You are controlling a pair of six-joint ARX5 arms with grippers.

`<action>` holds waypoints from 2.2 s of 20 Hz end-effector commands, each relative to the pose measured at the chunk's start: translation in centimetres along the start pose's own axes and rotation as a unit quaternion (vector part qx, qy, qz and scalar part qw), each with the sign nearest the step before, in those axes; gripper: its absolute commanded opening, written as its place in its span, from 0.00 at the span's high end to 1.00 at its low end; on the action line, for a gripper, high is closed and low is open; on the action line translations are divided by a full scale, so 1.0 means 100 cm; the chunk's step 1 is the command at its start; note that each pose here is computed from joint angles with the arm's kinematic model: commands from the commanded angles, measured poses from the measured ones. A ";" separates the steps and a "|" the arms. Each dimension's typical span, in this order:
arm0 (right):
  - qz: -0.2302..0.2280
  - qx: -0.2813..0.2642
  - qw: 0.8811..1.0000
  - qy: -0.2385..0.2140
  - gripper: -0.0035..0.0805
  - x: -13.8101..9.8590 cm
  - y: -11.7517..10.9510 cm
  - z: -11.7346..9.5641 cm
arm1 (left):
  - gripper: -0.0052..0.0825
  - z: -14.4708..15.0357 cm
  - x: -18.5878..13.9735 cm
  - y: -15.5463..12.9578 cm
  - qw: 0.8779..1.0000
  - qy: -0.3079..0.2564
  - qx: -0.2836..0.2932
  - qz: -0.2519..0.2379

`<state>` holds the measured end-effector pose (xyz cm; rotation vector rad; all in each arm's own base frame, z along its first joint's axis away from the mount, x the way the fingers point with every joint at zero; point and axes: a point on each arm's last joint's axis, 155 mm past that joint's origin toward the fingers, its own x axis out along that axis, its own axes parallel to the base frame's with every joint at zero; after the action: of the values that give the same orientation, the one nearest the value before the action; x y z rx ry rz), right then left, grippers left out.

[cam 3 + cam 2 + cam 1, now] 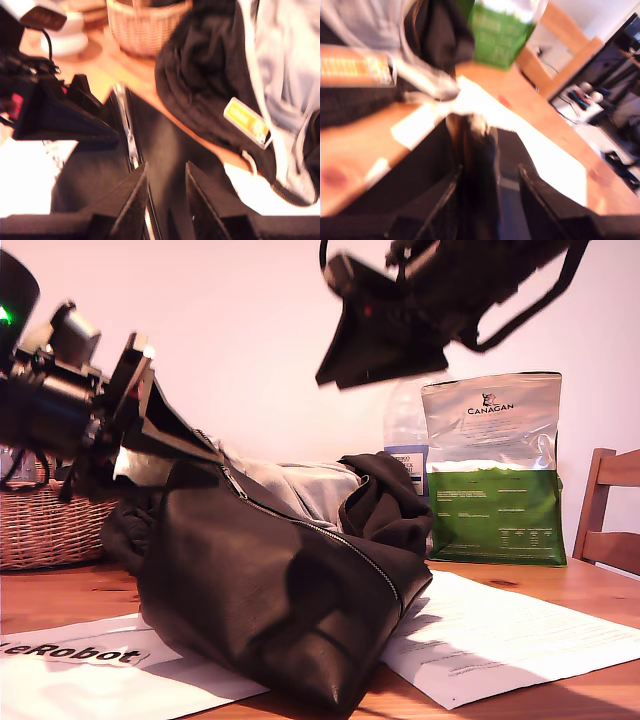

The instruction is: Open the zipper in the zip bag in front of you

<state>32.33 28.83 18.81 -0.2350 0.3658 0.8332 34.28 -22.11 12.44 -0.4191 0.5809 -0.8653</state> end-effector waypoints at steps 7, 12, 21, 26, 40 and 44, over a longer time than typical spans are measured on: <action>0.061 -0.059 0.996 0.001 0.65 0.009 0.022 -0.007 | 0.97 0.005 0.001 -0.008 1.000 -0.007 0.010 -0.018; 0.110 -0.073 0.991 0.004 0.62 0.018 0.039 -0.018 | 0.97 0.004 0.000 -0.017 0.999 -0.002 0.005 -0.042; 0.125 -0.037 0.991 -0.017 0.62 0.051 0.041 -0.018 | 0.97 0.001 -0.001 -0.025 0.998 0.006 0.003 -0.064; 0.153 -0.031 0.988 -0.008 0.63 0.070 0.047 -0.015 | 0.97 0.002 -0.002 -0.024 0.998 0.005 0.003 -0.064; 0.138 -0.029 0.990 0.006 0.73 0.088 0.035 -0.028 | 0.97 0.003 -0.004 -0.025 0.997 0.006 0.003 -0.072; 0.140 -0.034 0.990 0.011 0.87 0.088 0.036 -0.031 | 0.97 0.005 -0.004 -0.025 0.997 0.002 0.006 -0.073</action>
<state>34.21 36.08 12.31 -0.2549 0.4008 1.1224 32.88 -22.97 13.76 -0.4542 0.5761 -0.9880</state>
